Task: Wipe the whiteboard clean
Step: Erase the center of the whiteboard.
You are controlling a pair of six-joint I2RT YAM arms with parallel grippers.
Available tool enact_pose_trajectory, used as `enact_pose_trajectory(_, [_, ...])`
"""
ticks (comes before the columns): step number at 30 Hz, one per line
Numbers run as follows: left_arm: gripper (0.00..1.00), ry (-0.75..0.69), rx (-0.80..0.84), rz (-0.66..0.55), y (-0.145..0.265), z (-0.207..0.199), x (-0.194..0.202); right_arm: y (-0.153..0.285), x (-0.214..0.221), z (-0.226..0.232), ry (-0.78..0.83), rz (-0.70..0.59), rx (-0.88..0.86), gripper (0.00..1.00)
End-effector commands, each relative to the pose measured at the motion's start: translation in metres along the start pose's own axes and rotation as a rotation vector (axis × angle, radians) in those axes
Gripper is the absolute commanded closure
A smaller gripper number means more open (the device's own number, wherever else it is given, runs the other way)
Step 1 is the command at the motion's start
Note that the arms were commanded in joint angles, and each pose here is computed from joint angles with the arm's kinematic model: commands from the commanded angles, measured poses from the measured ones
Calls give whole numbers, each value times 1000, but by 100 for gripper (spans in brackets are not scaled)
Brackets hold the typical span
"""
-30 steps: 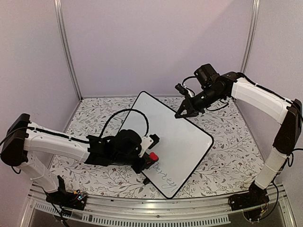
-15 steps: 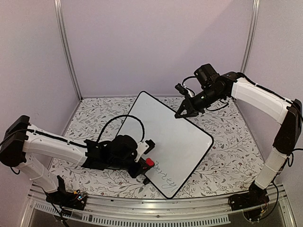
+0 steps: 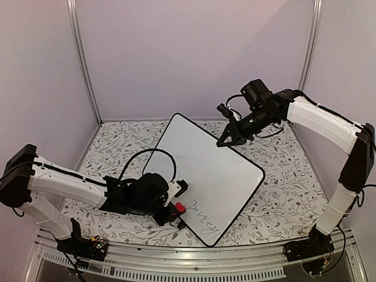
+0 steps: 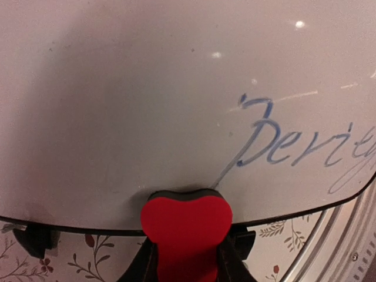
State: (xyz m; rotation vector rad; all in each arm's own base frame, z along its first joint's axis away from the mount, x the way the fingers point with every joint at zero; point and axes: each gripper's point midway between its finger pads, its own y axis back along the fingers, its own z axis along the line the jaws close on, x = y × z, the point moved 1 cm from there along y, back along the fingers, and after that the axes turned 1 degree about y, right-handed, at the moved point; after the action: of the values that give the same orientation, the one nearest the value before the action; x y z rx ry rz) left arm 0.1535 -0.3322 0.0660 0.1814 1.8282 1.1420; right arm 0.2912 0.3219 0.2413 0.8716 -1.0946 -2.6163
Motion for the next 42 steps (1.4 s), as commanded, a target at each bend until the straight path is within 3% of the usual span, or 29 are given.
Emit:
enact_pose_trajectory(1, [100,-14,-37,73,2,6,21,-19,22,6,18,102,-26,100])
enact_pose_trajectory(10, [100,-28,-51,83,4,6,14,-19,22,7,19,101,-28,100])
enact_pose_trajectory(23, [100,-101,14,4,-9,-15,-28,-17,23,8,20,99,-28,100])
enact_pose_trajectory(32, [100,-104,6,-110,8,-15,-57,-19,23,7,19,101,-28,100])
enact_pose_trajectory(42, [100,-88,-11,-109,10,-9,-52,-19,23,6,18,102,-27,100])
